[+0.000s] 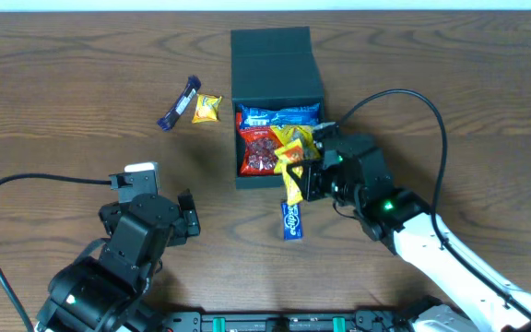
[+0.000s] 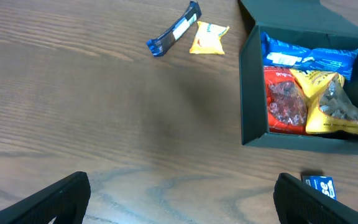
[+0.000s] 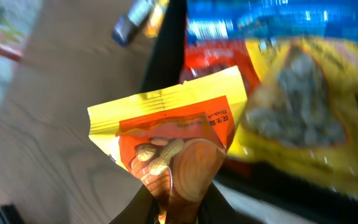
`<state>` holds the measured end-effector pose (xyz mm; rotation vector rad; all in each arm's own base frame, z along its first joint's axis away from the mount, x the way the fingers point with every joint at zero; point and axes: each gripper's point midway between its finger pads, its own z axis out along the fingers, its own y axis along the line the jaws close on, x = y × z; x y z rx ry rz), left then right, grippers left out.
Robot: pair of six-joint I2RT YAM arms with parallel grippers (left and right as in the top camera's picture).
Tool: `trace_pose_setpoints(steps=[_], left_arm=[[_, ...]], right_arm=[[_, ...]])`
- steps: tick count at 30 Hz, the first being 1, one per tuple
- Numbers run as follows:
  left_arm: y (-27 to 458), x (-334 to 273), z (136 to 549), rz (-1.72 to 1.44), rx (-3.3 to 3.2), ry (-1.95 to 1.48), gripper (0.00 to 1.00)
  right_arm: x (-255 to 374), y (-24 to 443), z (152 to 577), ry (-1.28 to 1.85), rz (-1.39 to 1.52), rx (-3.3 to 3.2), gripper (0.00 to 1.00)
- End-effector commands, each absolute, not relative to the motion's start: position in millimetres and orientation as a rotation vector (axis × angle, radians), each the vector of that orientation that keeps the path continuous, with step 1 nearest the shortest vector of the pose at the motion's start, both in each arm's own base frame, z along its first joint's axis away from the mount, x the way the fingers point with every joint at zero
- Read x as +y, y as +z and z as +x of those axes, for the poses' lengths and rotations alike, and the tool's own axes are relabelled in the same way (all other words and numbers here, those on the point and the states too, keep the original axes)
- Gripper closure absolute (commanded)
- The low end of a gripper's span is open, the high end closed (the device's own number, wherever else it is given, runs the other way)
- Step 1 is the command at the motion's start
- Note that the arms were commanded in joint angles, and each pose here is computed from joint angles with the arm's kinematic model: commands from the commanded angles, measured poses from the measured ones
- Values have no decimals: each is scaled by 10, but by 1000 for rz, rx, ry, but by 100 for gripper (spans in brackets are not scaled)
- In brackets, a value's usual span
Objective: Pack container
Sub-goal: 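Lift the yellow-orange snack bag and carry it over the box, then lower the snack bag into the box's front-left corner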
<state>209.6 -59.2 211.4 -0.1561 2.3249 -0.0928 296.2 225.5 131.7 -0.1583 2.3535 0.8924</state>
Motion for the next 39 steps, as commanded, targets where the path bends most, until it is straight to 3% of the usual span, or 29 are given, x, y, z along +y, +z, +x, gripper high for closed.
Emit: trace_pose_setpoints(steps=[1, 13, 28, 39], left_arm=[[2107, -573, 2097, -170, 2325, -85, 5], [2107, -573, 2097, -170, 2325, -85, 5], [2107, -573, 2097, -170, 2325, -85, 4], [2107, -573, 2097, -170, 2325, -85, 5]], right_arm=[[2284, 1500, 3094, 923, -54, 2296, 85], [2487, 1377, 3466, 1061, 141, 2222, 84], [3001, 1238, 3650, 1189, 48, 2245, 84], [2957, 956, 3631, 1018, 38, 2328, 84]])
